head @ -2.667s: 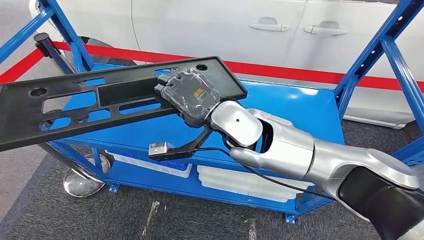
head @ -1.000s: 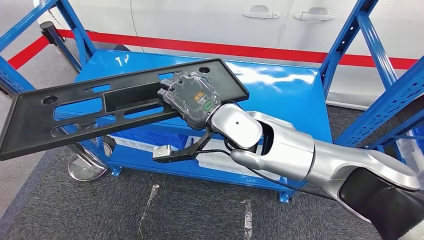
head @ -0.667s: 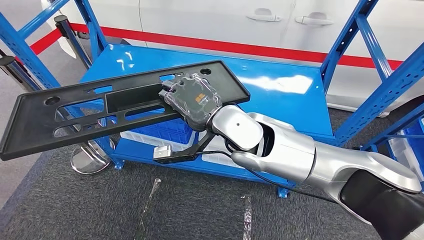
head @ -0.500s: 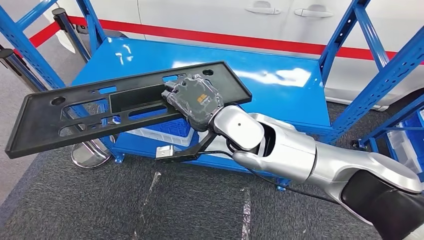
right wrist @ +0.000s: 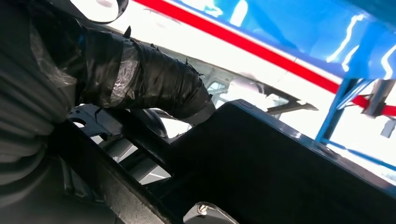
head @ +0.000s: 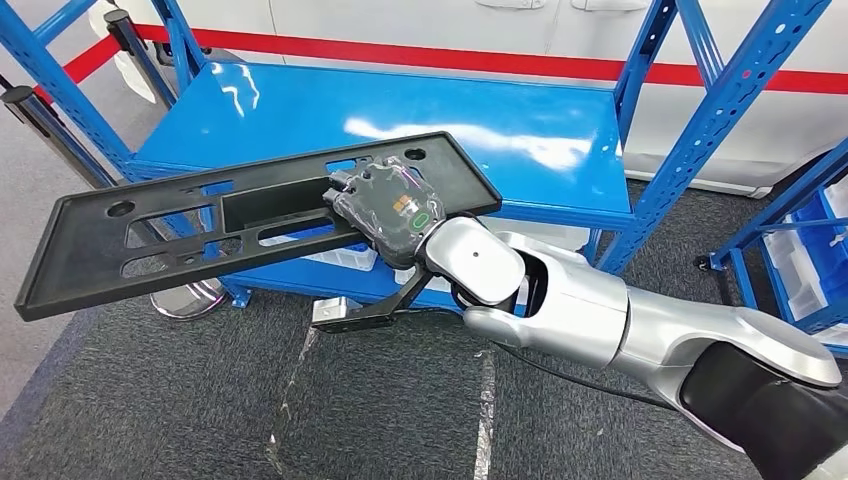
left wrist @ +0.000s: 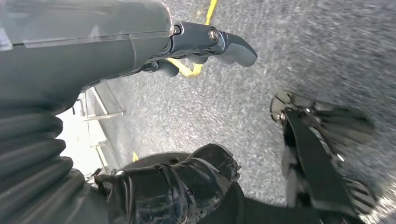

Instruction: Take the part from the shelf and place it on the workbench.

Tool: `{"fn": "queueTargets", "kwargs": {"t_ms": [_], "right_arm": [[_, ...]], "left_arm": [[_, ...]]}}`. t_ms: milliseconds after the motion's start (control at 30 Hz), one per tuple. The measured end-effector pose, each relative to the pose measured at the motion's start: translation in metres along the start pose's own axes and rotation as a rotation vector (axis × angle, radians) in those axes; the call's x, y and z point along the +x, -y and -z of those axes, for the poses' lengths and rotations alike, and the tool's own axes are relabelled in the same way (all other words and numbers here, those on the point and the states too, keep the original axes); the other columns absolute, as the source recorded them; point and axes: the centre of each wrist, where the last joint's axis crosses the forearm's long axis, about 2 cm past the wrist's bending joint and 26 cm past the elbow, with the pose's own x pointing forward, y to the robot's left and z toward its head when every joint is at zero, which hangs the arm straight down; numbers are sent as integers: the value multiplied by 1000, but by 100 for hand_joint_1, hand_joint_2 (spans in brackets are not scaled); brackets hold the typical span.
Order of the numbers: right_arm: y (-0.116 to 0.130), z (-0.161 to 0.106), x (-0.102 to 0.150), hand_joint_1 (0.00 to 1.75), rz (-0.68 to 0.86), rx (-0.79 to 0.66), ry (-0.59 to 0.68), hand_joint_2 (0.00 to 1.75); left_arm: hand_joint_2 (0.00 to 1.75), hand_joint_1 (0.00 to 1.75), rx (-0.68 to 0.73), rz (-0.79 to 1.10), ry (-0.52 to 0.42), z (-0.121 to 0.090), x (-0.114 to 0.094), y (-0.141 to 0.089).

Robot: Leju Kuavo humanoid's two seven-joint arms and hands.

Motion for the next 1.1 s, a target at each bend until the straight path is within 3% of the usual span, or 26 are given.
{"fn": "queueTargets", "kwargs": {"t_ms": [1100], "right_arm": [[-7, -3, 0, 175, 6, 46, -4, 175]], "left_arm": [[175, 0, -5, 3, -6, 0, -2, 3]]}}
